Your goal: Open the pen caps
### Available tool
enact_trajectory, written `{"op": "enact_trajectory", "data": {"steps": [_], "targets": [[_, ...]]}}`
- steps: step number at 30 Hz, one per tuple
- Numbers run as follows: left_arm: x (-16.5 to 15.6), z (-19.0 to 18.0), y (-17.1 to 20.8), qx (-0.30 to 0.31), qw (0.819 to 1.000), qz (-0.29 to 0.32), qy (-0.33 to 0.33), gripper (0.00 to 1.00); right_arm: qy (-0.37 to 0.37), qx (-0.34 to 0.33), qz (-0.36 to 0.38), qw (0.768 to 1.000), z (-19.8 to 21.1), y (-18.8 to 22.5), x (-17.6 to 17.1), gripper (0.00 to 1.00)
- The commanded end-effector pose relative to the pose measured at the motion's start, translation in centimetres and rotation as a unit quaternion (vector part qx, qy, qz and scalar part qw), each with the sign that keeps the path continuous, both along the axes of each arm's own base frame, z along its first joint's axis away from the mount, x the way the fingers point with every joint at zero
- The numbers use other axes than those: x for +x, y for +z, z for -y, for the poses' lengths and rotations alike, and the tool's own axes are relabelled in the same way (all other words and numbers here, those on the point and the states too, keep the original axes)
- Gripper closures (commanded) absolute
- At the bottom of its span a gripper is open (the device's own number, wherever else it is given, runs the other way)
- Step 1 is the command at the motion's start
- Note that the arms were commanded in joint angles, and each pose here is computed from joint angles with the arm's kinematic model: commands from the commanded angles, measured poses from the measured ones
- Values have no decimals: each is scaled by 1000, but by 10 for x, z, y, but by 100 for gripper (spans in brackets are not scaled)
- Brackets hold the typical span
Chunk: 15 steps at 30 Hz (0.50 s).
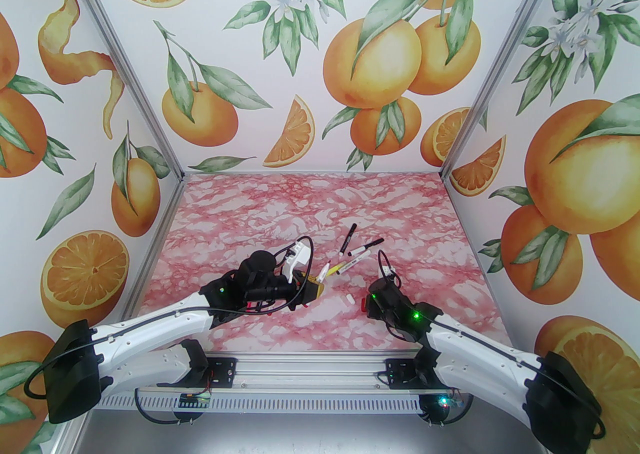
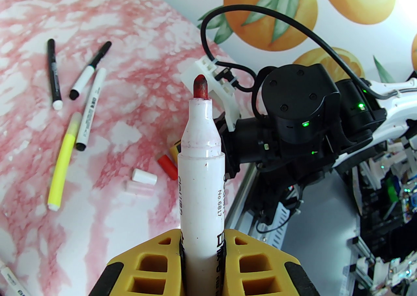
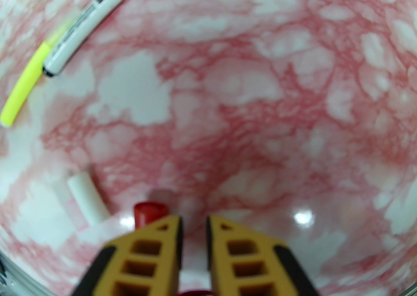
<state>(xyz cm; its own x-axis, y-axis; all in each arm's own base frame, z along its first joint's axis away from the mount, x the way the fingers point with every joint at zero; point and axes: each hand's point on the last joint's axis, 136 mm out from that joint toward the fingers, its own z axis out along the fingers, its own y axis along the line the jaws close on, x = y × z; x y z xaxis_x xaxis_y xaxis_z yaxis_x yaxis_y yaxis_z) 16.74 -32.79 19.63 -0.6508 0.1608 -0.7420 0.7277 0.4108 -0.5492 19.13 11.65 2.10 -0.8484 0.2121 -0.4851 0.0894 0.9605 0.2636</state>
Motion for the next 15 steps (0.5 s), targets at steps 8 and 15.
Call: {"op": "enact_trajectory", "data": {"steps": [8,15], "targets": [[-1,3,-4,-6,1000,-12,-9,100,-22,-3,22,1000,0,8,12,78],[-1,4,-2,-7,1000,-10,-10,100,-23,-11,16,1000,0,7,13,74]]}}
